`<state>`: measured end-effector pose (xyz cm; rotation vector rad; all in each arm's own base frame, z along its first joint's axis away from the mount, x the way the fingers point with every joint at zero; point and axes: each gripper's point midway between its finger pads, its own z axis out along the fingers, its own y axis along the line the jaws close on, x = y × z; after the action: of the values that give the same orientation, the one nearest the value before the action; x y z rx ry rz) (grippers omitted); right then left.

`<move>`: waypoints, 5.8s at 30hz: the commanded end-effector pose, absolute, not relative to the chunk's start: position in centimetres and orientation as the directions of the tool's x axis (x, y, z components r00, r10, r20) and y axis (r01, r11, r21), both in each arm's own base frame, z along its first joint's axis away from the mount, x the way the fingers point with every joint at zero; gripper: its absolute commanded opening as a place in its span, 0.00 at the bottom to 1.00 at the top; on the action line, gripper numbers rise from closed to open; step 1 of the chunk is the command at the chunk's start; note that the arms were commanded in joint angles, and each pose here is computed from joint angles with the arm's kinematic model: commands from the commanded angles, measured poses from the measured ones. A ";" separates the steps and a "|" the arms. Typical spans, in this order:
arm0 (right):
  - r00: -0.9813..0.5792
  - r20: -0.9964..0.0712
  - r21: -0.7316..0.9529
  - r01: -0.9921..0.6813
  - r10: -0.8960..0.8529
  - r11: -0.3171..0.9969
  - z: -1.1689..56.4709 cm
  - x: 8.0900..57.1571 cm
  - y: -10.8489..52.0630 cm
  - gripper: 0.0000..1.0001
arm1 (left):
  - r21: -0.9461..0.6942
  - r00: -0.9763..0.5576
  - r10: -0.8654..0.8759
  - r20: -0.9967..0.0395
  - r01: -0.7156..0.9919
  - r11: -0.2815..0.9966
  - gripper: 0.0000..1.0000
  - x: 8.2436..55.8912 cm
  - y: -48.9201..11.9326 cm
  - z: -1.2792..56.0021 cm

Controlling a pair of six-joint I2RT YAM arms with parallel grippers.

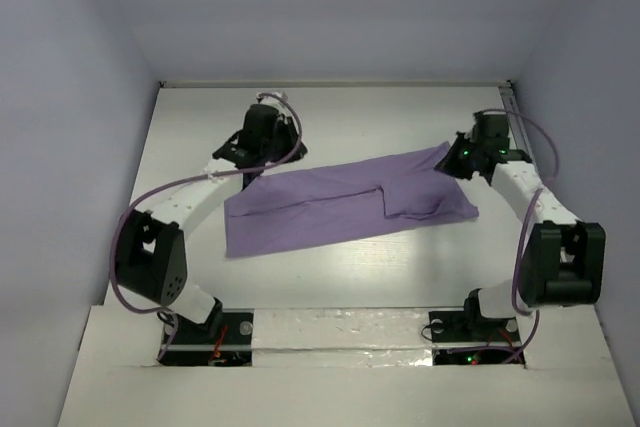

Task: Fold and stack the t-shirts
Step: Fold the tshirt

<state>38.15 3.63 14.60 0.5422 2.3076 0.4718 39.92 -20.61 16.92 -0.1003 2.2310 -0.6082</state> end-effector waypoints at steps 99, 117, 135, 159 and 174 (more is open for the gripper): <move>-0.913 -0.258 -0.051 0.340 0.316 0.939 5.7 31.8 1.0 0.03 | -0.588 -0.857 0.064 -0.511 0.402 0.702 0.15 36.4 -44.6 6.1; -0.921 -0.066 -0.054 0.388 0.385 0.920 4.4 23.2 2.0 0.00 | -0.598 -0.868 0.065 -0.493 0.392 0.700 0.15 36.0 -44.6 5.5; -0.789 -0.462 0.116 0.399 0.405 0.910 10.6 37.1 -0.8 0.23 | -0.572 -0.829 0.089 -0.552 0.454 0.683 0.17 34.9 -43.1 9.6; -0.734 -0.475 0.264 0.407 0.485 0.874 7.3 46.6 -2.6 0.31 | -0.445 -0.870 0.195 -0.453 0.410 0.796 0.21 24.7 -32.8 3.1; -0.726 -0.528 0.172 0.417 0.441 0.893 8.0 49.2 -4.8 0.00 | -0.401 -0.892 0.230 -0.389 0.389 0.829 0.21 21.9 -30.0 0.0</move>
<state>47.03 -3.24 5.96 0.6461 2.5495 0.1290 24.21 -32.65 2.39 0.4339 2.5775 -0.7999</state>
